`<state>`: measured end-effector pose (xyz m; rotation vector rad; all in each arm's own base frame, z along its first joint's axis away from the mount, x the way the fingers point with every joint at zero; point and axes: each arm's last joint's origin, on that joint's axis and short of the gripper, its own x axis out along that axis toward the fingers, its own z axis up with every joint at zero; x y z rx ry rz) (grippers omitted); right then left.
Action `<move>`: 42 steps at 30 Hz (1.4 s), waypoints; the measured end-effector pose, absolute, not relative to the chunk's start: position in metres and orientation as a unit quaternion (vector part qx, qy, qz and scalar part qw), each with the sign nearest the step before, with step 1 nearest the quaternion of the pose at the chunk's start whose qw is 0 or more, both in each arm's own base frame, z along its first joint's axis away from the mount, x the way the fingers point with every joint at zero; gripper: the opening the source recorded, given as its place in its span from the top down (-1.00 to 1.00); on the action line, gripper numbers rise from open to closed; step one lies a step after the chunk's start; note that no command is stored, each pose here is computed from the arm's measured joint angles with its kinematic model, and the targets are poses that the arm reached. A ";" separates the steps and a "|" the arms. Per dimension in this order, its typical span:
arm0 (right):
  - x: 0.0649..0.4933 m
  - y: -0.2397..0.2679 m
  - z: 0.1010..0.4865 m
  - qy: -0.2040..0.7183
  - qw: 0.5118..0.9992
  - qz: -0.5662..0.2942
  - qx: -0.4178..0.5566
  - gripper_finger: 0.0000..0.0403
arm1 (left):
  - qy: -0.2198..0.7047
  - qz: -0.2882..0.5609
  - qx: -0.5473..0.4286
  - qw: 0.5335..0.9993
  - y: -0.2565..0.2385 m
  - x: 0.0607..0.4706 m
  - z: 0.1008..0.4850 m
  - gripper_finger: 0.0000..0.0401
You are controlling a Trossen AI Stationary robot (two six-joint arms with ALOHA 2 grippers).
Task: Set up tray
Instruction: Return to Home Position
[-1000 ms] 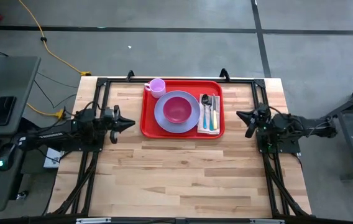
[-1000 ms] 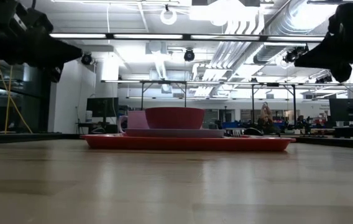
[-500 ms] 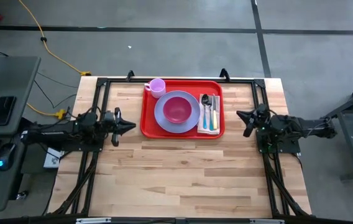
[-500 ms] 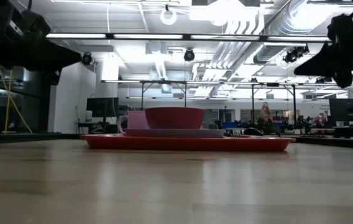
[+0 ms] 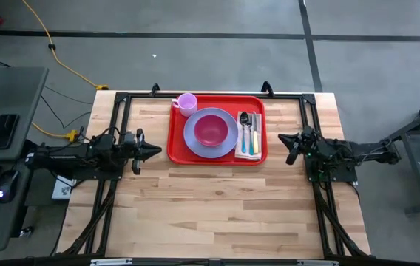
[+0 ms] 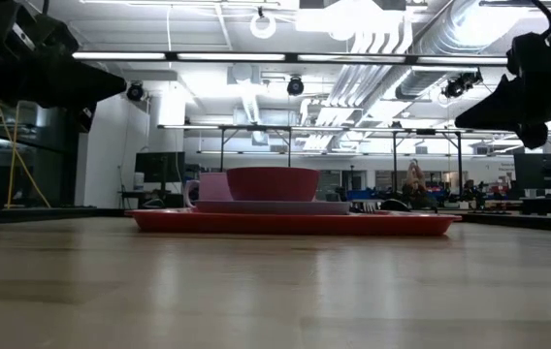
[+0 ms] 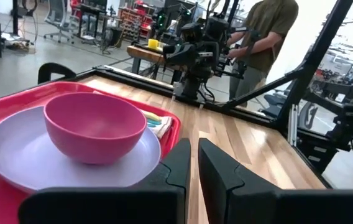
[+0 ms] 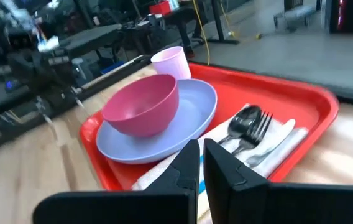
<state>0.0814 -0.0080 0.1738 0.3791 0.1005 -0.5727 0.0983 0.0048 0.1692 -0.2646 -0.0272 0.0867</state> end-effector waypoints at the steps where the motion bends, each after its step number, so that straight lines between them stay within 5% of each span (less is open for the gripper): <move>1: 0.081 -0.008 0.173 0.046 0.937 -0.282 0.203 1.00 | -0.013 0.044 -0.135 0.990 0.005 0.098 0.169 0.69; 17: 0.083 -0.004 0.173 0.066 0.947 -0.210 0.233 1.00 | -0.009 0.045 -0.133 0.990 0.005 0.098 0.168 0.69; 42: 0.083 -0.004 0.173 0.066 0.948 -0.208 0.233 1.00 | -0.008 0.045 -0.133 0.990 0.005 0.098 0.168 0.69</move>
